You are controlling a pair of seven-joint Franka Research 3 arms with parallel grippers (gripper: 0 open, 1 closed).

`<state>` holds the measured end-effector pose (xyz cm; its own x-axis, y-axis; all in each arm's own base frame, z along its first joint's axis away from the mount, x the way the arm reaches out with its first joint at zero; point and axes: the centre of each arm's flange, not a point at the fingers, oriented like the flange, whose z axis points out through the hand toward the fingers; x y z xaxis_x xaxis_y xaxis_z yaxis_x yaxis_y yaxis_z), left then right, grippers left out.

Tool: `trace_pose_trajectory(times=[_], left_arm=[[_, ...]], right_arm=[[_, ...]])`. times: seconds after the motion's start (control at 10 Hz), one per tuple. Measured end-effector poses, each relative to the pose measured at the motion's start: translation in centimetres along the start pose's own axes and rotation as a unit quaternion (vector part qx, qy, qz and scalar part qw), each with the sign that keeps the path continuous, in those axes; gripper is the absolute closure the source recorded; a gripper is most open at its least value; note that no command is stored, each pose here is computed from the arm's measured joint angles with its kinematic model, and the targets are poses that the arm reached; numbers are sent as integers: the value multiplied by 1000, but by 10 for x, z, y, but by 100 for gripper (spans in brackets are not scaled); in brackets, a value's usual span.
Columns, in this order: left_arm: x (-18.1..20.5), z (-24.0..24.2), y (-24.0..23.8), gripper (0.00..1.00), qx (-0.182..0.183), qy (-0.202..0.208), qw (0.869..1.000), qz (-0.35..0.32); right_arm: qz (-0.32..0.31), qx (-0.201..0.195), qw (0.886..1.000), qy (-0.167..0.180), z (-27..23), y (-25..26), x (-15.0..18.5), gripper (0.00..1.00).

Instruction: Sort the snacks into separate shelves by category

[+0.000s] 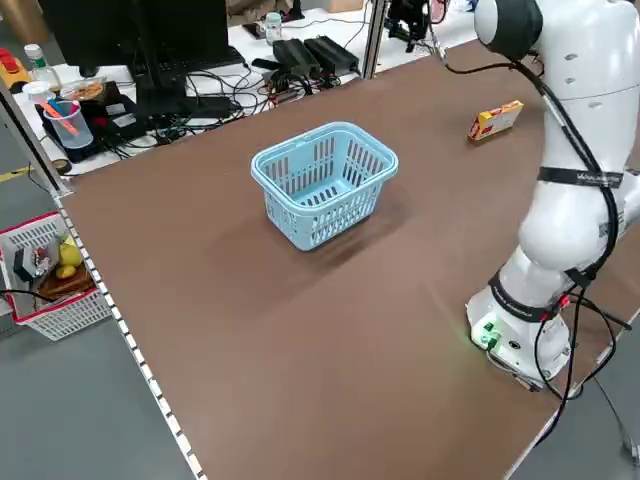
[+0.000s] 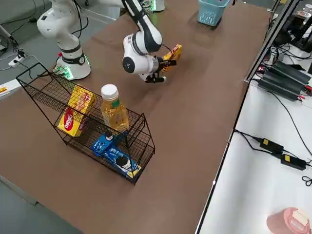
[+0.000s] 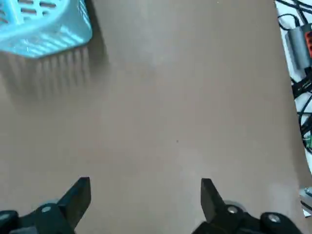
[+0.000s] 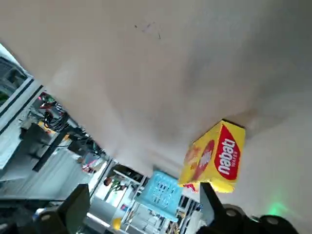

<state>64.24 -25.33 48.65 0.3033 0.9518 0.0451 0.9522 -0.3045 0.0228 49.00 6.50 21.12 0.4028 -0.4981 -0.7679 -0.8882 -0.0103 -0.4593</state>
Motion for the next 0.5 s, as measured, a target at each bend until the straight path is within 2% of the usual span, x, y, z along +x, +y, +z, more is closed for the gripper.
trace_pose_trajectory(times=[0.3, 0.5], left_arm=[[98, -23, -26, 0, -6, -39, 995, 96], [138, -25, -40, 0, -10, -50, 982, 184]], right_arm=[[16, 16, 1000, -16, 6, 18, 12, 0], [26, 20, 999, -27, 12, 27, 12, 0]])
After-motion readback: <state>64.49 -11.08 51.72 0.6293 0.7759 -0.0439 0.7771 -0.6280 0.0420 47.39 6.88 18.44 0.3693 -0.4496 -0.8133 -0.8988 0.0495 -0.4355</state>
